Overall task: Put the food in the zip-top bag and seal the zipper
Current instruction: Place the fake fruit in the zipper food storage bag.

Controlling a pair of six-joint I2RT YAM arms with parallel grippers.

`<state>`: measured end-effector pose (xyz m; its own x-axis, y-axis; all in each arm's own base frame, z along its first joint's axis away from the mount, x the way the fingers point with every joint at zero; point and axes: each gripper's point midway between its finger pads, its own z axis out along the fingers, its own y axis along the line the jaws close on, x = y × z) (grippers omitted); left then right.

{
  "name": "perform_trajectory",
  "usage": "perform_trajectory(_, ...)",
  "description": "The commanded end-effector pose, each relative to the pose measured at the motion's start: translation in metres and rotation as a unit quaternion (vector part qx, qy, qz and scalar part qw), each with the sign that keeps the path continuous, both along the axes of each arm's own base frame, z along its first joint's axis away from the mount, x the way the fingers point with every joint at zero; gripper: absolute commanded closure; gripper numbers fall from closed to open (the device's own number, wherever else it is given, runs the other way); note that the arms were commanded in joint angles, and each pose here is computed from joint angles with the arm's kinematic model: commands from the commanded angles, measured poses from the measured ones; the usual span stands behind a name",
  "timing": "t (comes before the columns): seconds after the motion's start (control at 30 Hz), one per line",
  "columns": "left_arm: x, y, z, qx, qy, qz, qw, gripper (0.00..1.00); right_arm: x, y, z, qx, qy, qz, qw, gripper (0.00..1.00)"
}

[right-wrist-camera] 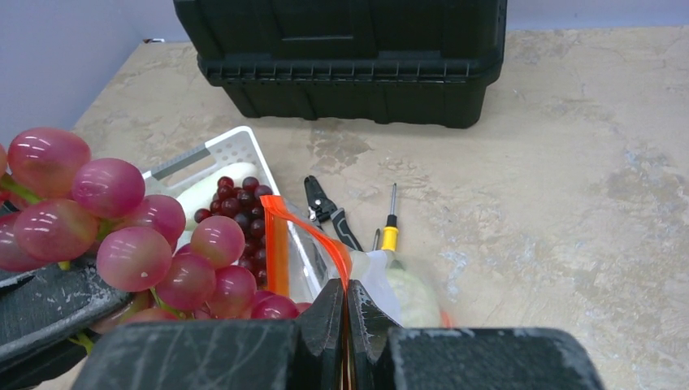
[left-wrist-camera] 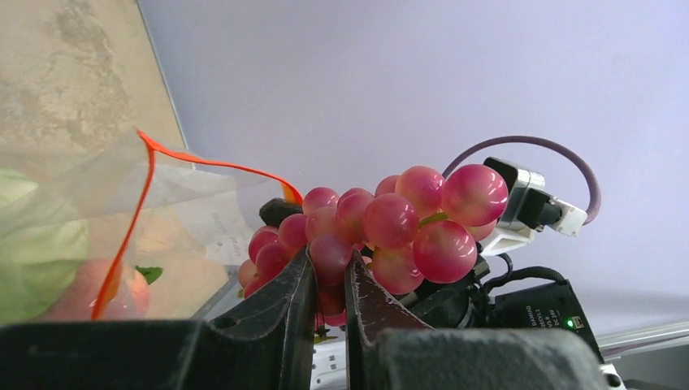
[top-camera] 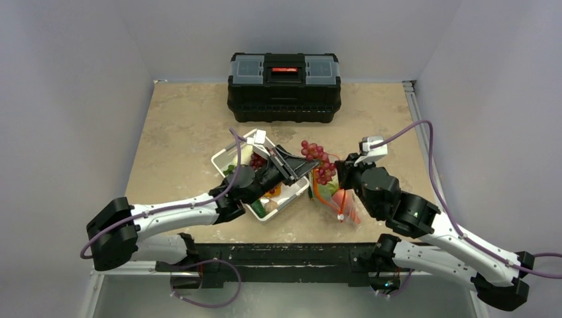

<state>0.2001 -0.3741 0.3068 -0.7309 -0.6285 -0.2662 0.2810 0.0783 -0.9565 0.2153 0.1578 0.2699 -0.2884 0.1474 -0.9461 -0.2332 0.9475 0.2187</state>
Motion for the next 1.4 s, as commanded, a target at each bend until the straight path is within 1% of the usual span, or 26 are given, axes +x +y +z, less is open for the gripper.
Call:
perform_trajectory(0.0, 0.006, -0.003, 0.043, -0.090, -0.020, 0.032, 0.995, 1.00, 0.000, 0.007, 0.018, 0.044, -0.016, 0.005, 0.999, 1.00)
perform_trajectory(0.2, 0.005, -0.026, 0.022, -0.125, -0.002, 0.020, 0.992, 1.00, -0.001, 0.008, 0.019, 0.055, -0.014, 0.008, 0.998, 1.00)
perform_trajectory(0.33, -0.002, -0.041, 0.004, -0.115, 0.009, 0.014, 0.993, 1.00, -0.001, 0.006, 0.020, 0.059, -0.014, 0.001, 0.998, 1.00)
perform_trajectory(0.47, -0.009, -0.047, -0.016, -0.100, 0.022, 0.011, 0.995, 1.00, 0.001, -0.001, 0.020, 0.061, -0.014, -0.019, 0.998, 1.00)
perform_trajectory(0.7, -0.030, -0.048, -0.034, -0.082, 0.027, -0.001, 0.996, 1.00, 0.004, -0.011, 0.021, 0.072, -0.010, -0.057, 0.996, 1.00)
perform_trajectory(0.87, -0.039, -0.057, -0.039, -0.073, 0.030, -0.017, 0.997, 1.00, 0.005, -0.008, 0.026, 0.085, -0.013, -0.054, 0.995, 1.00)
perform_trajectory(0.93, -0.041, -0.064, -0.043, -0.066, 0.038, -0.028, 0.997, 1.00, 0.005, -0.007, 0.028, 0.086, -0.014, -0.050, 0.995, 1.00)
perform_trajectory(1.1, -0.042, -0.075, -0.074, -0.002, 0.107, -0.037, 0.994, 1.00, 0.004, -0.004, 0.028, 0.086, -0.013, -0.042, 0.995, 1.00)
perform_trajectory(1.23, -0.047, -0.081, -0.083, 0.070, 0.139, -0.057, 0.986, 0.88, 0.003, -0.005, 0.026, 0.085, -0.013, -0.041, 0.995, 1.00)
perform_trajectory(1.37, -0.050, -0.079, -0.094, 0.098, 0.203, -0.082, 0.971, 0.74, 0.003, -0.006, 0.026, 0.084, -0.014, -0.041, 0.996, 1.00)
